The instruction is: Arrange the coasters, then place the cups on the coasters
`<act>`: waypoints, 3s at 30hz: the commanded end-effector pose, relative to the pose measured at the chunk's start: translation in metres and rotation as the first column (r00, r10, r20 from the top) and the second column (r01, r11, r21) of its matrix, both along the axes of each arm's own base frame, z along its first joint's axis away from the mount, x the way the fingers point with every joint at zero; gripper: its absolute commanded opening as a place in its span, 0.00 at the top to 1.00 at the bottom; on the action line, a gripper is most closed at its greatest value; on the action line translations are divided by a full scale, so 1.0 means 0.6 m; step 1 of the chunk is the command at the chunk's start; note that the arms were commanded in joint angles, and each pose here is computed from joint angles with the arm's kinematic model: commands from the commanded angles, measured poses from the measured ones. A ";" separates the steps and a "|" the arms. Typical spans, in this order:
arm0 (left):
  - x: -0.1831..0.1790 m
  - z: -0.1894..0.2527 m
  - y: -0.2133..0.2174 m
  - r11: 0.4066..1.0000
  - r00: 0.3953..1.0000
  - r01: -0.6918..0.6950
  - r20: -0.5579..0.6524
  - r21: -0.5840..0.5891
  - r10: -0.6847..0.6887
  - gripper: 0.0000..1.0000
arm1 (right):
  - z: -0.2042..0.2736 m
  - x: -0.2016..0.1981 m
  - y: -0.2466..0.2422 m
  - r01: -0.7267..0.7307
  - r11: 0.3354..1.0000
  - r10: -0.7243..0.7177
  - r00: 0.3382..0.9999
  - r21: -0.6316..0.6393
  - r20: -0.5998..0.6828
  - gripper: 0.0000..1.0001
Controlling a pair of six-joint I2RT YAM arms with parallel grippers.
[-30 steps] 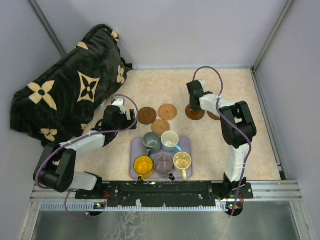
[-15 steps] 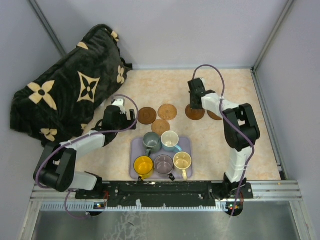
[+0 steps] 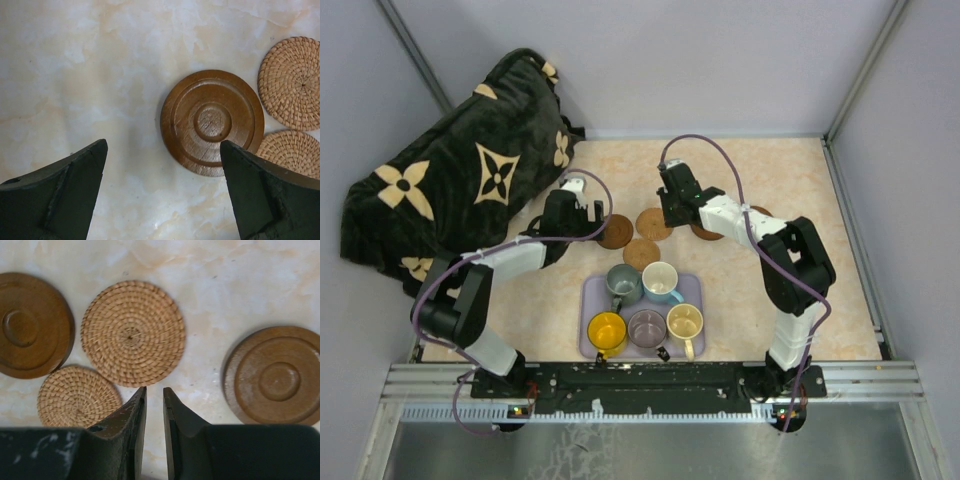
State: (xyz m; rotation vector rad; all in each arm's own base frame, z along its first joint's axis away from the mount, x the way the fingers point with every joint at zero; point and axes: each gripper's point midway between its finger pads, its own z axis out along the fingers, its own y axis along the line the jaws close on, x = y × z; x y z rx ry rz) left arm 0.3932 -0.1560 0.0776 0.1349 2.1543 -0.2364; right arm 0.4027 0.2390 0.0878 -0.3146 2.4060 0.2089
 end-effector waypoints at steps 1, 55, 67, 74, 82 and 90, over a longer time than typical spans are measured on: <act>0.024 -0.004 -0.011 0.998 1.000 -0.001 -0.012 0.057 0.002 0.00 | 0.031 0.006 0.040 -0.050 0.998 0.049 0.998 0.037 0.042 0.80; 0.031 -0.109 0.065 0.957 0.936 -0.195 -0.252 0.216 0.248 0.42 | 0.002 0.012 0.054 -0.046 0.997 0.045 0.999 0.057 0.014 0.75; 0.025 -0.095 0.158 0.922 0.885 -0.331 -0.273 0.202 0.377 0.46 | -0.024 -0.045 0.076 -0.154 0.986 0.157 0.986 0.064 -0.054 0.75; 0.016 -0.102 0.153 0.928 0.884 -0.324 -0.291 0.184 0.366 0.46 | -0.057 -0.108 0.090 -0.222 0.974 0.225 0.967 0.043 -0.116 0.74; 0.010 -0.103 0.147 0.937 0.889 -0.307 -0.301 0.168 0.346 0.46 | -0.111 -0.129 0.133 -0.308 0.951 0.308 0.928 0.034 -0.208 0.74; 0.014 -0.106 0.138 0.945 0.894 -0.293 -0.309 0.146 0.325 0.47 | -0.146 -0.097 0.190 -0.356 0.933 0.355 0.903 0.042 -0.242 0.74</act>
